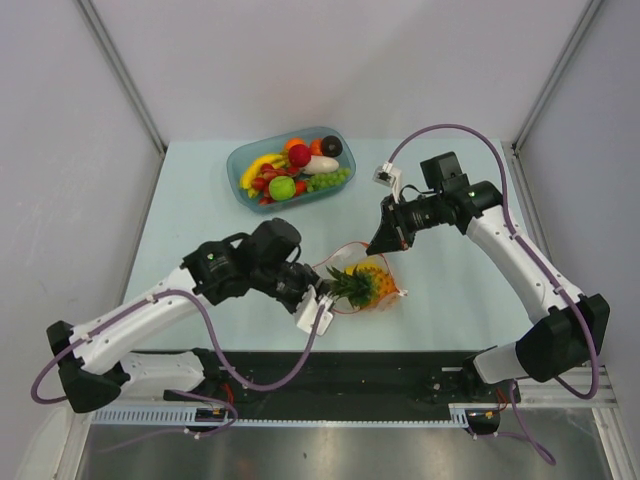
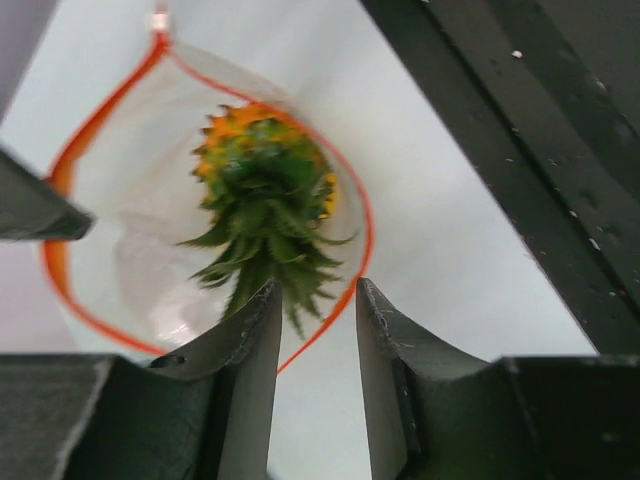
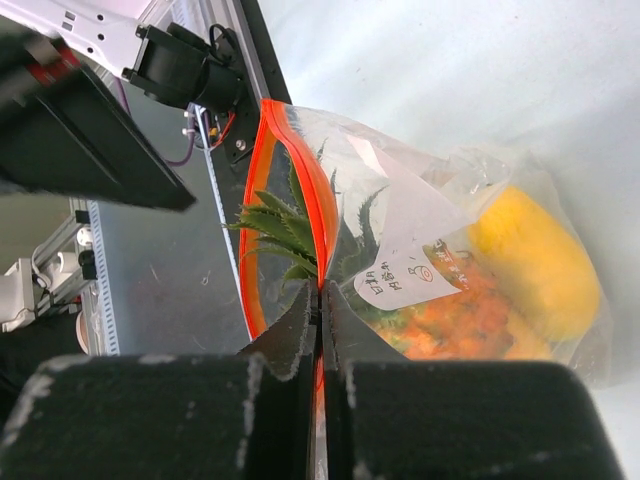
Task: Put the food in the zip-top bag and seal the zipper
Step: Adjust the zipper food storage bag at the center of the board.
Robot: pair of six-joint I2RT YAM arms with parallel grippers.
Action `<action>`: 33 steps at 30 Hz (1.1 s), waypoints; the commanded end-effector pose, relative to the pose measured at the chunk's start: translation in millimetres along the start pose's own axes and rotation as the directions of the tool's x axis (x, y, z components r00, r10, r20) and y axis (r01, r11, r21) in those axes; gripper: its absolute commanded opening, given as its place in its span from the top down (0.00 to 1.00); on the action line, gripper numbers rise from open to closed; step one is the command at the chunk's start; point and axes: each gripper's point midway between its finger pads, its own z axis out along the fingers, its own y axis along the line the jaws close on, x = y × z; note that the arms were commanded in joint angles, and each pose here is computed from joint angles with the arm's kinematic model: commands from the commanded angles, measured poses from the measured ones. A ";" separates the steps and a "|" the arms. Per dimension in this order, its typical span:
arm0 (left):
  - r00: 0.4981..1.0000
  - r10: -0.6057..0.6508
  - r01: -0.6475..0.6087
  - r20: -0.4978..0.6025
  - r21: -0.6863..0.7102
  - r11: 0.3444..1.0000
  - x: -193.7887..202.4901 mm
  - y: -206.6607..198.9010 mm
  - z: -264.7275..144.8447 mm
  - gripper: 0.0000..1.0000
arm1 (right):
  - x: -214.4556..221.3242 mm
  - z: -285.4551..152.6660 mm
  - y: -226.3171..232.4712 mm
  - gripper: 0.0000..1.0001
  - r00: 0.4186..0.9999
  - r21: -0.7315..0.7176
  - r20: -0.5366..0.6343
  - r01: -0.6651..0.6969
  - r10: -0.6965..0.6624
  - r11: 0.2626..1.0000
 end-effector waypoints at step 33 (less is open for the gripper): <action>0.973 -0.224 0.229 -0.057 0.105 0.968 -11.5 -8.9 41.1 1.00 | -24.4 -13.0 21.4 1.00 0.968 0.101 -0.023 0.251 -0.250 0.963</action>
